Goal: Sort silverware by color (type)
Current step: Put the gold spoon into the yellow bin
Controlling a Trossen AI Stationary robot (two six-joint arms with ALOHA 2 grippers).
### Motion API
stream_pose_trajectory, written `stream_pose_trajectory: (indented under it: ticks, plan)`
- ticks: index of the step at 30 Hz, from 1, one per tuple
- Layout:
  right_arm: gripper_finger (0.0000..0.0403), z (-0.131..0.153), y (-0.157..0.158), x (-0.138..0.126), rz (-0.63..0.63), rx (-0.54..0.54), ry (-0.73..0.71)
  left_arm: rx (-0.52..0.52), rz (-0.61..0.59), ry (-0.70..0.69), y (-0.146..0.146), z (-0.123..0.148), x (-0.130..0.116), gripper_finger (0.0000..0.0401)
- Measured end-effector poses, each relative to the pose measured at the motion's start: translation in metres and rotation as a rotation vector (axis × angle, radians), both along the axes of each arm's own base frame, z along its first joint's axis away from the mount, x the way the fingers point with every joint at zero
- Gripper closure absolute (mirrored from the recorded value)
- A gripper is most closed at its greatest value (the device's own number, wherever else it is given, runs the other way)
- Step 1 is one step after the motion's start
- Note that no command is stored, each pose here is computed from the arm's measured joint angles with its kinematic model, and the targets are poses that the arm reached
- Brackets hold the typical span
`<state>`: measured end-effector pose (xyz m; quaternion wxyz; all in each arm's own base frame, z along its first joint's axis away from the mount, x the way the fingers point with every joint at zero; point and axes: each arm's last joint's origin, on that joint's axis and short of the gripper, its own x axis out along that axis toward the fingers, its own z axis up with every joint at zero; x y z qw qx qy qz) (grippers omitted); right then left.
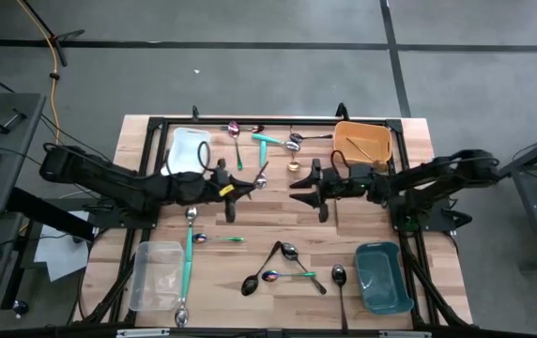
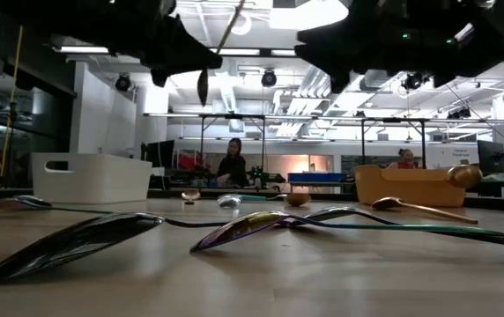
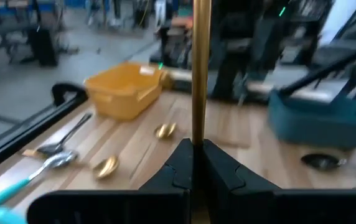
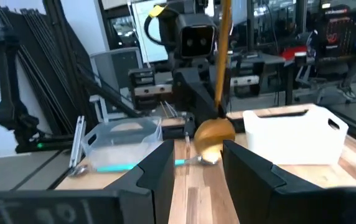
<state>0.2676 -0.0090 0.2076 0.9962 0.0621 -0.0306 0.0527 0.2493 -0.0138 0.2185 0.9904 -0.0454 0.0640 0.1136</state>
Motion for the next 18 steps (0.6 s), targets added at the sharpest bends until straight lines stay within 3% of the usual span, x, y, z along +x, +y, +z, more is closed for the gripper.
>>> stream_pose_trajectory:
  ticks: [10, 18]
  plan:
    - [0.0274, -0.004, -0.003, 0.055, -0.002, -0.026, 0.007, 0.0, 0.014, -0.017, 0.0, -0.019, 0.003, 0.0396]
    - [0.0274, 0.0, -0.005, 0.072, -0.036, -0.024, -0.01, -0.026, 0.038, -0.032, 0.003, -0.038, 0.017, 0.0396]
